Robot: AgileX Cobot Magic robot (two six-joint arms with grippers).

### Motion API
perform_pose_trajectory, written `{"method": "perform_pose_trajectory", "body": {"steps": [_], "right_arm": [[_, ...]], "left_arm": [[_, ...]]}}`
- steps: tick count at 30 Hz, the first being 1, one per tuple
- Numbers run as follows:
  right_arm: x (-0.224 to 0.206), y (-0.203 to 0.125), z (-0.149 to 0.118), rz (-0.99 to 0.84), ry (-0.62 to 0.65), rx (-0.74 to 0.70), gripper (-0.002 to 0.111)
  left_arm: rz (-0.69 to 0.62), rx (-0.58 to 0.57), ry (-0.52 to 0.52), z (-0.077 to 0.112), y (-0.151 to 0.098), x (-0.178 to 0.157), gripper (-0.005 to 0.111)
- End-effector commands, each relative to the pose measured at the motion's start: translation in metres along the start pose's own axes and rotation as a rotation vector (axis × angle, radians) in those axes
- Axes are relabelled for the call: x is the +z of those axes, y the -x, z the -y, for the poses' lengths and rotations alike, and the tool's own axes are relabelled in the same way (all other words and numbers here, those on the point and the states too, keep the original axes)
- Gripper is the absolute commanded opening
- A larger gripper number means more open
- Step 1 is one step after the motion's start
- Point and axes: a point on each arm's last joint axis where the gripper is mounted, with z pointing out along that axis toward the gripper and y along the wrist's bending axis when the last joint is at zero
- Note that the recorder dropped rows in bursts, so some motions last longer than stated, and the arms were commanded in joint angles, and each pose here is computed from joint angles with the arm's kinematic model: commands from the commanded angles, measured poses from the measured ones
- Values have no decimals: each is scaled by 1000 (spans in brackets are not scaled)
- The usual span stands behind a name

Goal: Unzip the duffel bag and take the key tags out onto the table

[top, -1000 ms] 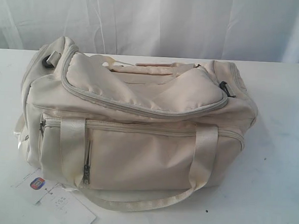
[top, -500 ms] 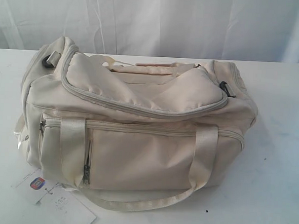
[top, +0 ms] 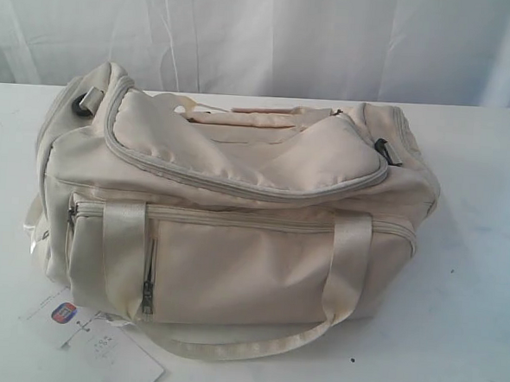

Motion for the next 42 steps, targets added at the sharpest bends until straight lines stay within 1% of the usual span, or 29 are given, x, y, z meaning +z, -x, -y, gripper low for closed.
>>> {"method": "perform_pose_trajectory", "body": {"steps": [1, 4, 6, 8, 10, 11, 13, 14, 15, 16, 17, 18, 20, 21, 23, 24, 27, 29, 32, 34, 37, 39, 42], "right_arm": [[-4, 25, -1, 283, 14, -11, 0], [-11, 43, -2, 485, 24, -11, 0], [-17, 52, -3, 609, 30, -11, 0], [-22, 59, -3, 700, 34, -11, 0], [-26, 64, -3, 773, 38, -10, 0], [-28, 65, -3, 795, 39, -10, 0], [-31, 68, -3, 843, 40, -6, 0], [-33, 69, -3, 865, 47, 11, 0], [-34, 71, -3, 888, 64, 44, 0], [-36, 72, -3, 905, 84, 86, 0], [-36, 72, -3, 914, 108, 137, 0], [-37, 73, -3, 923, 138, 193, 0], [-37, 73, -3, 918, 185, 286, 0], [-37, 73, -3, 904, 200, 321, 0], [-32, 69, -3, 834, 196, 349, 0], [-27, 65, -3, 756, 180, 357, 0], [-22, 69, -2, 529, 120, 355, 0], [-19, 81, -1, 397, 81, 324, 0], [-4, 109, -1, 282, 50, 262, 0], [17, 134, -1, 191, 34, 242, 0], [63, 164, -2, 11, 11, 236, 0], [95, 184, -5, -97, 14, 192, 0], [147, 204, -17, -282, 52, 90, 0]], "left_arm": [[-219, -21, 17, 0, 1, 26, 0], [-480, -48, 35, 0, -7, 44, 0], [-636, -59, 13, 3, -9, 55, 0], [-732, -44, -41, 9, -7, 67, 0], [-846, 20, -142, 17, -9, 79, 0], [-910, 56, -215, 24, -10, 84, 0], [-1044, 87, -389, 41, -10, 90, 0], [-1119, 94, -523, 54, -10, 94, 0], [-1183, 134, -657, 64, -10, 94, 0], [-1218, 146, -784, 74, -8, 96, 0], [-1262, 164, -954, 87, -10, 97, 0], [-1264, 165, -1028, 95, -10, 101, 0], [-1240, 147, -1113, 110, -17, 110, 0], [-1220, 148, -1126, 114, -21, 113, 0], [-1207, 143, -1104, 120, -32, 122, 0], [-1203, 142, -1093, 121, -35, 124, 0], [-1194, 139, -1063, 125, -45, 132, 0], [-1183, 128, -1031, 127, -54, 135, 0], [-1166, 125, -974, 129, -70, 139, 0], [-1189, 111, -964, 131, -80, 139, 0], [-1224, 106, -970, 133, -89, 139, 0], [-1239, 91, -972, 135, -92, 139, 0], [-1259, 67, -982, 137, -93, 137, 0]]}}
